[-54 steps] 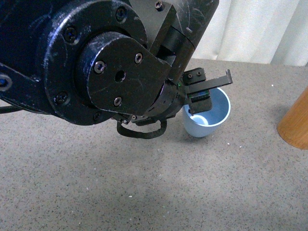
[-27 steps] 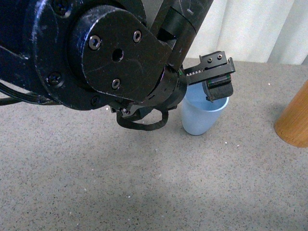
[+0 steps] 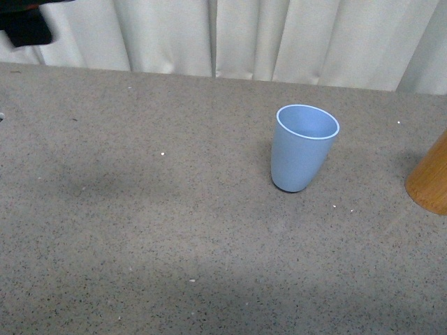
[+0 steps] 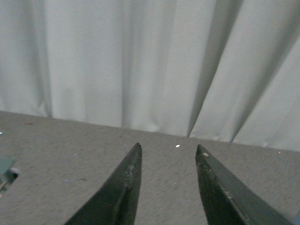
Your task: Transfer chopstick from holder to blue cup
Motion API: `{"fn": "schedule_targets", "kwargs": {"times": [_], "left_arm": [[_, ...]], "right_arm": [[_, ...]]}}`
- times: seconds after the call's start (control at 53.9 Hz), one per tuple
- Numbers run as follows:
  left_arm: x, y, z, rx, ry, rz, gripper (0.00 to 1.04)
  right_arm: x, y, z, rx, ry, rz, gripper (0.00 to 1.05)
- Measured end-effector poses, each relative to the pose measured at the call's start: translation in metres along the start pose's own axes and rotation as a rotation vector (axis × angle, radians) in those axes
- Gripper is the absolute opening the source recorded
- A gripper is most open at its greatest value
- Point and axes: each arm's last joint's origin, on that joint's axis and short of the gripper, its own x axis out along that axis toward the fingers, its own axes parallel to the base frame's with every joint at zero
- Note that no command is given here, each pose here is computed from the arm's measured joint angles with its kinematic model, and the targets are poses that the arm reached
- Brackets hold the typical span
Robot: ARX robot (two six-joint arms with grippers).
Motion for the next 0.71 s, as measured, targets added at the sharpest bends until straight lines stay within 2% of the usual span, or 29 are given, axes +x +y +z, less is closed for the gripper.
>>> {"fn": "schedule_targets", "kwargs": {"times": [0.074,0.149,0.223,0.279,0.371,0.706], "left_arm": [[-0.037,0.043,-0.007,0.045,0.059,-0.001,0.19],[-0.067,0.071,-0.011,0.05,0.1,-0.004,0.04],[-0.099,0.08,-0.01,0.052,0.122,0.028,0.04],[-0.117,0.08,-0.002,0.056,0.117,0.018,0.04],[-0.148,0.079,0.006,0.061,0.046,0.015,0.04],[-0.153,0.079,0.009,0.062,0.008,0.014,0.04]], "right_arm": [[0.0,0.0,0.0,0.0,0.0,0.003,0.95],[0.0,0.0,0.0,0.0,0.0,0.003,0.95],[0.0,0.0,0.0,0.0,0.0,0.0,0.95],[0.0,0.0,0.0,0.0,0.0,0.0,0.95],[0.0,0.0,0.0,0.0,0.001,0.002,0.95],[0.0,0.0,0.0,0.0,0.001,0.002,0.95]]}}
